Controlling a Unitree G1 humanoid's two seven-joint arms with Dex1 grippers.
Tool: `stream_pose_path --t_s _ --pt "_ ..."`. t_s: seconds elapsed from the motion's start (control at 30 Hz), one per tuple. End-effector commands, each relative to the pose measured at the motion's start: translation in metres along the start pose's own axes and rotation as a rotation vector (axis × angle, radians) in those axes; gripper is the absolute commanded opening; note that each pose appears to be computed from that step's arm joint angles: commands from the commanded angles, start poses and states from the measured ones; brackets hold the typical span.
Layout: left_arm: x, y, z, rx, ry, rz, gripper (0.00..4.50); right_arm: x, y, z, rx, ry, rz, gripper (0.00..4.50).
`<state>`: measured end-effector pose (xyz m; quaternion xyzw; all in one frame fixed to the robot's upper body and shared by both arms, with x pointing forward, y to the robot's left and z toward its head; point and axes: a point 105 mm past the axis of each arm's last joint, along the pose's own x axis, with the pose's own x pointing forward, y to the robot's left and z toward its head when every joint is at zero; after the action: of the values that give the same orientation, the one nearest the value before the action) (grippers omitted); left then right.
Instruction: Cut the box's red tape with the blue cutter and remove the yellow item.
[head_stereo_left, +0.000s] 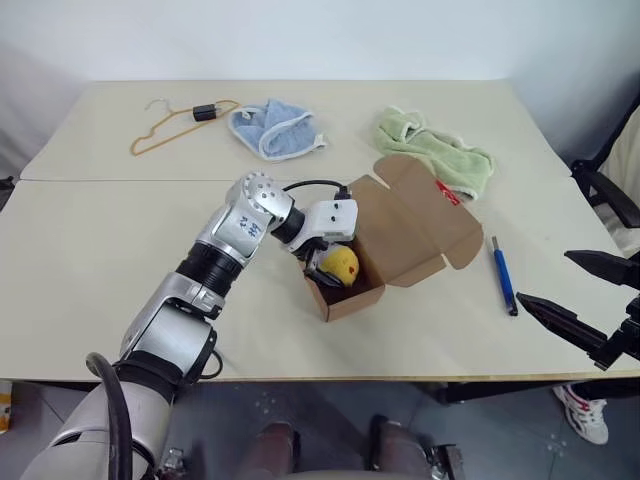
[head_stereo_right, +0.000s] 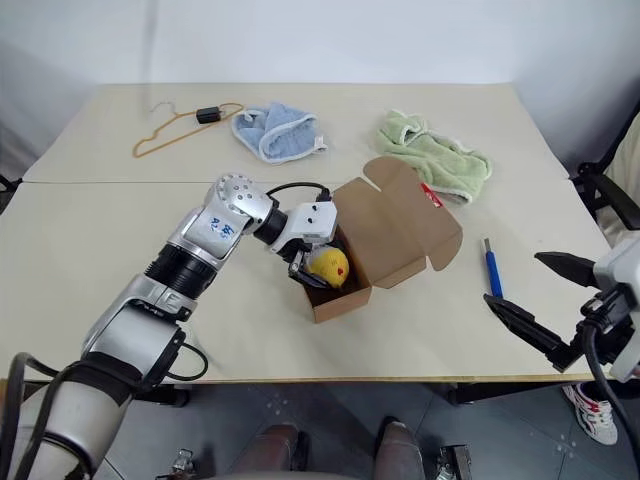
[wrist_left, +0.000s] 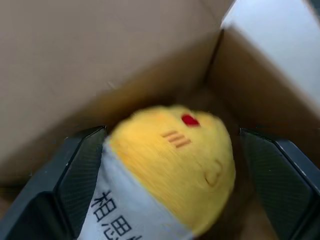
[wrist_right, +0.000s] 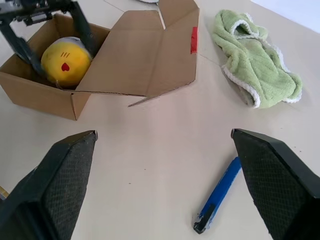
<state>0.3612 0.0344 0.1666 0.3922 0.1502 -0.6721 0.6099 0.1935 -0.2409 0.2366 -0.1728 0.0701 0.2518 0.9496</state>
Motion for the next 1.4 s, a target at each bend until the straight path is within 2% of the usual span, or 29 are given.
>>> stream_pose_path --t_s 0.03,0.17,0.2,0.27,0.43,0.63,0.73,0.87,1.07,1.3,1.4 --pt "-0.005 0.000 -0.010 0.041 0.084 0.006 4.46 -0.002 -0.001 0.000 -0.012 0.005 -0.016 4.50" --pt "-0.007 0.005 -0.020 0.036 0.130 0.035 4.46 -0.002 -0.001 0.000 -0.011 0.008 -0.016 4.50" --pt "-0.006 0.004 -0.021 0.036 0.132 0.033 4.28 -0.002 -0.002 0.000 -0.011 0.008 -0.016 4.50" --pt "-0.004 0.004 -0.023 0.029 0.125 0.026 3.85 -0.001 -0.003 0.000 -0.011 0.007 -0.016 4.50" --pt "-0.003 0.002 -0.017 0.018 0.068 0.017 2.32 -0.001 -0.003 0.003 -0.017 -0.014 -0.011 4.50" --pt "-0.004 0.007 -0.006 0.012 -0.003 0.046 0.87 -0.002 -0.002 0.007 -0.027 -0.039 -0.002 4.50" --pt "-0.004 0.012 0.003 0.015 -0.061 0.080 0.49 -0.003 -0.003 0.009 -0.031 -0.044 -0.001 4.50" --pt "-0.007 0.016 0.014 -0.008 -0.135 0.108 0.42 -0.005 -0.003 0.009 -0.036 -0.045 -0.001 4.50" --pt "-0.037 0.030 0.048 -0.140 -0.486 0.189 0.42 -0.008 -0.005 0.019 -0.059 -0.089 0.010 4.50" --pt "-0.071 0.043 0.073 -0.242 -0.733 0.285 0.42 -0.009 -0.009 0.031 -0.076 -0.146 0.035 4.50" --pt "-0.090 0.053 0.076 -0.280 -0.791 0.373 0.42 -0.008 -0.012 0.037 -0.087 -0.169 0.052 4.50"
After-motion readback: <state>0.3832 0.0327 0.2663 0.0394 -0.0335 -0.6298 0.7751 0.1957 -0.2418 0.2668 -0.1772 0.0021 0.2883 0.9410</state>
